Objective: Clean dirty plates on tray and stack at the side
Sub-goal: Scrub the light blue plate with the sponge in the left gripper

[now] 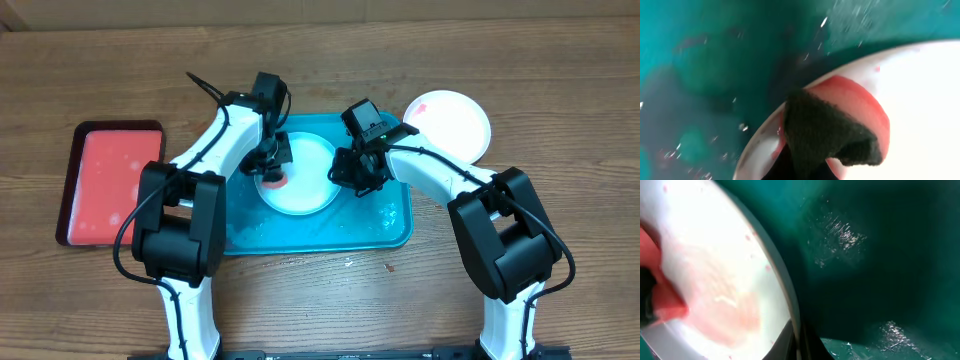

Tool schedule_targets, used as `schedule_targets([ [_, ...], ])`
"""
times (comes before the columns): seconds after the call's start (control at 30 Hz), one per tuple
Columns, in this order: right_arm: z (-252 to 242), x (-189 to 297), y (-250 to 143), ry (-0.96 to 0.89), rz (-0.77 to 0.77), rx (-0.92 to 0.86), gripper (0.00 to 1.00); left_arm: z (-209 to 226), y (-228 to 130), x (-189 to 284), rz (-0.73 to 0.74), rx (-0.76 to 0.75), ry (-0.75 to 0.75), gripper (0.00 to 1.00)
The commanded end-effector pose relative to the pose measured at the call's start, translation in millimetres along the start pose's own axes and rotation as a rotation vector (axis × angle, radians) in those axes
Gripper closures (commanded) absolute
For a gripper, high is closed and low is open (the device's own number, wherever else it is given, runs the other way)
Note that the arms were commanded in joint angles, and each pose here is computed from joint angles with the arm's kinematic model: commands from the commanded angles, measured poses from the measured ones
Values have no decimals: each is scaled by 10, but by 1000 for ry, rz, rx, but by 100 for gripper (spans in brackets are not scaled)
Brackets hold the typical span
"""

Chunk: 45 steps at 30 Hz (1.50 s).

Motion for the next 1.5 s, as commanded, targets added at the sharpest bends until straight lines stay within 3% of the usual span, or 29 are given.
schedule_targets([
  [0.0,-198,-163,-87,-74,28,-12,96,-395,-192,-165,95,40,-159,96],
  [0.3,-200,-163,-91,-75,30,-13,96,-677,-618,-249,154,-144,-165,96],
  [0.53,-202,-162,-98,-76,33,-14,96,-476,-651,-244,194,-255,-119,96],
  [1.03,-204,-162,-103,-77,35,-14,96,769,242,71,135,23,147,96],
  [1.47,-204,-162,-102,-77,34,-14,96,1043,652,573,144,180,-48,96],
])
Point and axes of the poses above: each gripper's point midway between its finger pads, its own x axis back along the fingers, its own z axis along the line the jaws close on, y = z × x, the point moved 1 cm from there along x, back along the fingers, and after that the axes turned 13 degrees about x, right-handed, at the moved point
